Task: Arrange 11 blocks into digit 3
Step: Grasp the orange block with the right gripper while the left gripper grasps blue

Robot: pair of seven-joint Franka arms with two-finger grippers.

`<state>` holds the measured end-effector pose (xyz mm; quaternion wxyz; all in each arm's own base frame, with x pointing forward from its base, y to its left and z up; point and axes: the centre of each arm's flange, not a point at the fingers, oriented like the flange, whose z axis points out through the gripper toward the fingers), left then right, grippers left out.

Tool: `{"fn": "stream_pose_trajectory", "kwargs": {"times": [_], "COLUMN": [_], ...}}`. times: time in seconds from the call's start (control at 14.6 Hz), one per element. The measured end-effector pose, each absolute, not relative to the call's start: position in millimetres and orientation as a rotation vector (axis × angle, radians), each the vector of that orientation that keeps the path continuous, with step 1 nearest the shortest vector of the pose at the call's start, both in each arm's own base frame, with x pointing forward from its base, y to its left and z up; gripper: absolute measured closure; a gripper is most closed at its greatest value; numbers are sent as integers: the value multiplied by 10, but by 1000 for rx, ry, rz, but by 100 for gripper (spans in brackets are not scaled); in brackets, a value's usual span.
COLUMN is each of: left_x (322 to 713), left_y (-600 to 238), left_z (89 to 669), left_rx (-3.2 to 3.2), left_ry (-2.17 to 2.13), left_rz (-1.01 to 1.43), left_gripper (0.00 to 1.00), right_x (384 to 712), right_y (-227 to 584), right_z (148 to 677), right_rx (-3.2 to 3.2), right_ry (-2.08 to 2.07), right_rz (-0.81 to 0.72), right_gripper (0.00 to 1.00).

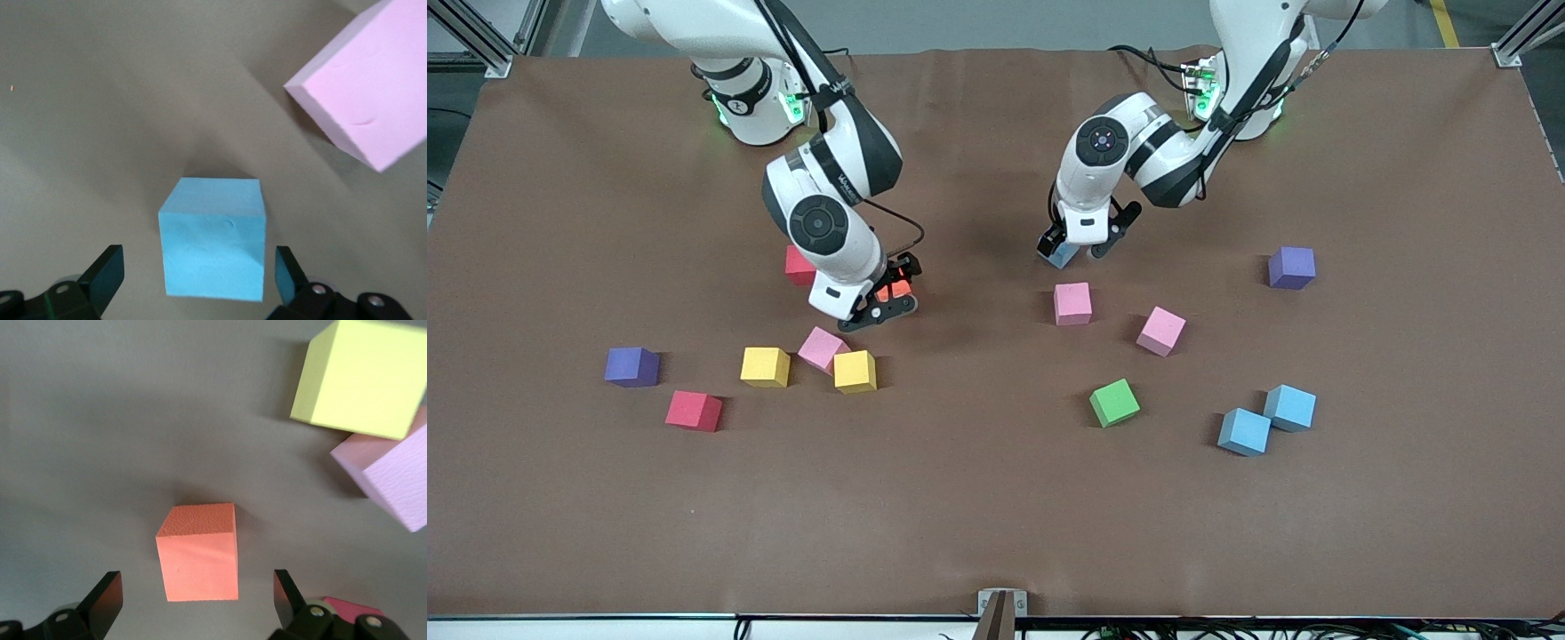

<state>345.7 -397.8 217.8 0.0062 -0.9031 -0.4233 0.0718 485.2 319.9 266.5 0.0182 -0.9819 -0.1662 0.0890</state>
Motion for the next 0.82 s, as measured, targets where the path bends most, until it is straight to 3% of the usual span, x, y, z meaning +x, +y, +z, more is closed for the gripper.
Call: {"fn": "stream_pose_trajectory", "kwargs": {"times": [0.21, 0.48, 0.82], "left_x": [3429, 3457, 3299], "left_y": [-3985, -4048, -4429], "left_z": [2002, 1935, 2054], "left_rx": [-2815, -2845, -3039], "left_ry": [-1332, -1294, -892], "left_rz": [195, 176, 13], "left_gripper": [4, 38, 39], "right_x": [4788, 4744, 4670], "right_y": [3152, 3115, 3186], "right_z": [2563, 2475, 2431], "right_rx": [-3052, -3051, -3039], "right_ry": [-511, -506, -528], "right_rz": [263, 231, 201], "right_gripper": [0, 0, 0]}}
